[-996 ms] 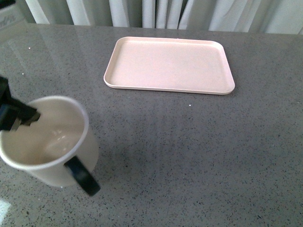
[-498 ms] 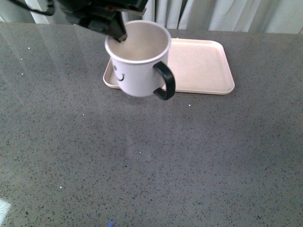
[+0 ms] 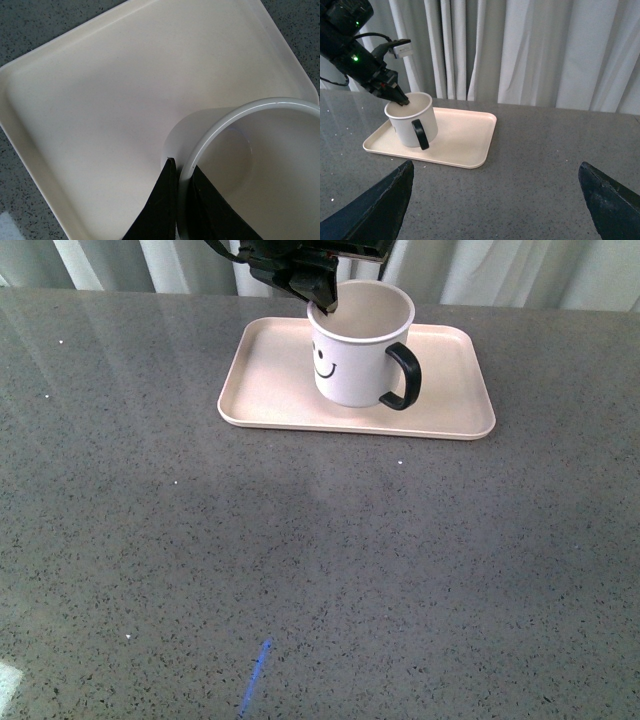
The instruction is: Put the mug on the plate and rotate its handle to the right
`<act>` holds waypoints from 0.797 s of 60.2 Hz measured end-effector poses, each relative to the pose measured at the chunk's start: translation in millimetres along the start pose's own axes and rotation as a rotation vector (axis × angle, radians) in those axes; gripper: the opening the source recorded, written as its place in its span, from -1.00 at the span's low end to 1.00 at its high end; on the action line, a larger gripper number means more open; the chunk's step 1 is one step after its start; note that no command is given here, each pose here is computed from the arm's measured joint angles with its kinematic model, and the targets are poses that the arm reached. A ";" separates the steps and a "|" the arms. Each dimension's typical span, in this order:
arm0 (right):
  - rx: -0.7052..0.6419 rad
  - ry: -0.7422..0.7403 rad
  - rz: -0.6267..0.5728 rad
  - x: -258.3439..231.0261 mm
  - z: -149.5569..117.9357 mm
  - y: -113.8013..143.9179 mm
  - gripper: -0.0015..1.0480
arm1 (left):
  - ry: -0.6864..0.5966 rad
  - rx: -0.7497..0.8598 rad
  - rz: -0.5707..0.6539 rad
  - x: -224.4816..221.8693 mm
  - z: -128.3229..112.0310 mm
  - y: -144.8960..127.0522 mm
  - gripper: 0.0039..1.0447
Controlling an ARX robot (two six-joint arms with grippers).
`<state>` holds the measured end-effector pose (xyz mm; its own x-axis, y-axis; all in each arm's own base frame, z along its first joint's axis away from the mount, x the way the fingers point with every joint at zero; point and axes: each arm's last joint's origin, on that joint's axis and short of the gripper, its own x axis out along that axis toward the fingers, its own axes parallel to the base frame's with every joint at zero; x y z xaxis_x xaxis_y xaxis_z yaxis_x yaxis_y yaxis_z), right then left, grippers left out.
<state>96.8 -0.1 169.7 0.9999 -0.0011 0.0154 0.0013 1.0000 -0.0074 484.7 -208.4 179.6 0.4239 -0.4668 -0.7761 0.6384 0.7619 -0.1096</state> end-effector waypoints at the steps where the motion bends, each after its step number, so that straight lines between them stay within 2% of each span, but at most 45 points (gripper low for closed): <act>1: 0.000 0.000 0.000 0.0 0.0 0.0 0.82 | 0.003 -0.001 -0.001 2.2 0.6 0.3 -0.96; 20: 0.000 0.000 0.000 0.0 0.0 0.0 0.82 | 0.034 -0.004 -0.005 26.5 11.3 6.8 -0.96; 48: 0.000 0.000 0.000 0.0 0.0 0.0 0.82 | 0.063 0.004 -0.002 44.9 13.2 5.7 -0.96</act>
<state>96.8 -0.1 169.7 0.9999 -0.0008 0.0154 0.0009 1.0000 -0.0071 515.9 -230.9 152.3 0.3819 -0.4391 -0.8132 0.6415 0.7594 -0.1088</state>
